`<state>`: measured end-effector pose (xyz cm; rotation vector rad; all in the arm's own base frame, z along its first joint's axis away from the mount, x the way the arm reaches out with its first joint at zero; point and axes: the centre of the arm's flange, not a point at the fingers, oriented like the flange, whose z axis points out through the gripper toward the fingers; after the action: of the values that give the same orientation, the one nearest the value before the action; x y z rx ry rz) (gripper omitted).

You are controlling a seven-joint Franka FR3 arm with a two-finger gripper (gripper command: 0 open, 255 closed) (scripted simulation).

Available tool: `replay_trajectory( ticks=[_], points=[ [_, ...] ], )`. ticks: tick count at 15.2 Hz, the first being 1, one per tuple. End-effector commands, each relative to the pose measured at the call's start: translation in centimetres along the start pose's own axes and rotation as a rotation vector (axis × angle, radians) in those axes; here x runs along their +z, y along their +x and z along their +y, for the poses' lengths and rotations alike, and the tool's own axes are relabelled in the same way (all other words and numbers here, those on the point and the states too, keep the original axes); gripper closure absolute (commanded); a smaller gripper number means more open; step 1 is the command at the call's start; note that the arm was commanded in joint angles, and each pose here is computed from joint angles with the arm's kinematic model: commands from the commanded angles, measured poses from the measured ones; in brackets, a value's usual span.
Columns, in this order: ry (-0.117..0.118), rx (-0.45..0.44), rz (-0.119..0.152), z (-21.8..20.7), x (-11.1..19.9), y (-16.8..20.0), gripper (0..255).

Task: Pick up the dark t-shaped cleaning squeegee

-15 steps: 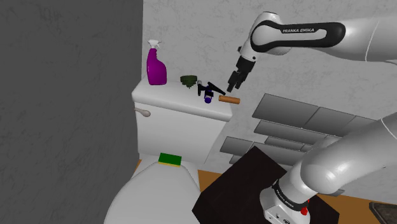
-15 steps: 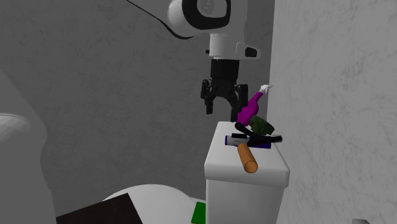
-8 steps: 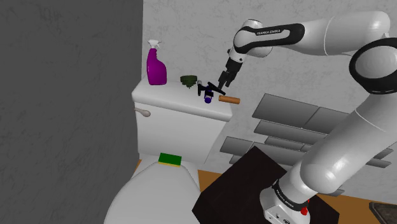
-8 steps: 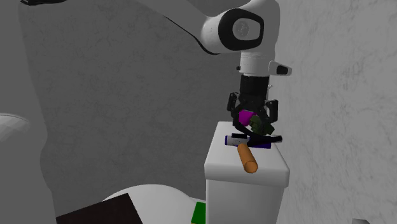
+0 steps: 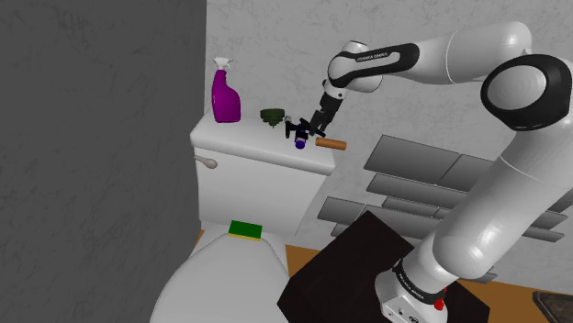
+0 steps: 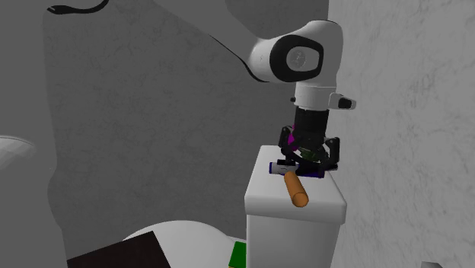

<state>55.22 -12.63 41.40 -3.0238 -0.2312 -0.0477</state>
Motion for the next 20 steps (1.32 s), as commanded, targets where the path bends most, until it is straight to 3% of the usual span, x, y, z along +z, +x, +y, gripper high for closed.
replay_trajectory(
  ticks=[1,2,3,12,20],
  points=[
    [0.0,0.0,0.0,0.2,0.8,0.0,0],
    [0.0,0.0,0.0,0.2,0.8,0.0,0],
    [0.0,0.0,0.0,0.1,0.9,0.0,255],
    [0.0,0.0,0.0,0.2,0.8,0.0,255],
    [0.0,0.0,0.0,-0.3,-3.4,0.2,255]
  ],
)
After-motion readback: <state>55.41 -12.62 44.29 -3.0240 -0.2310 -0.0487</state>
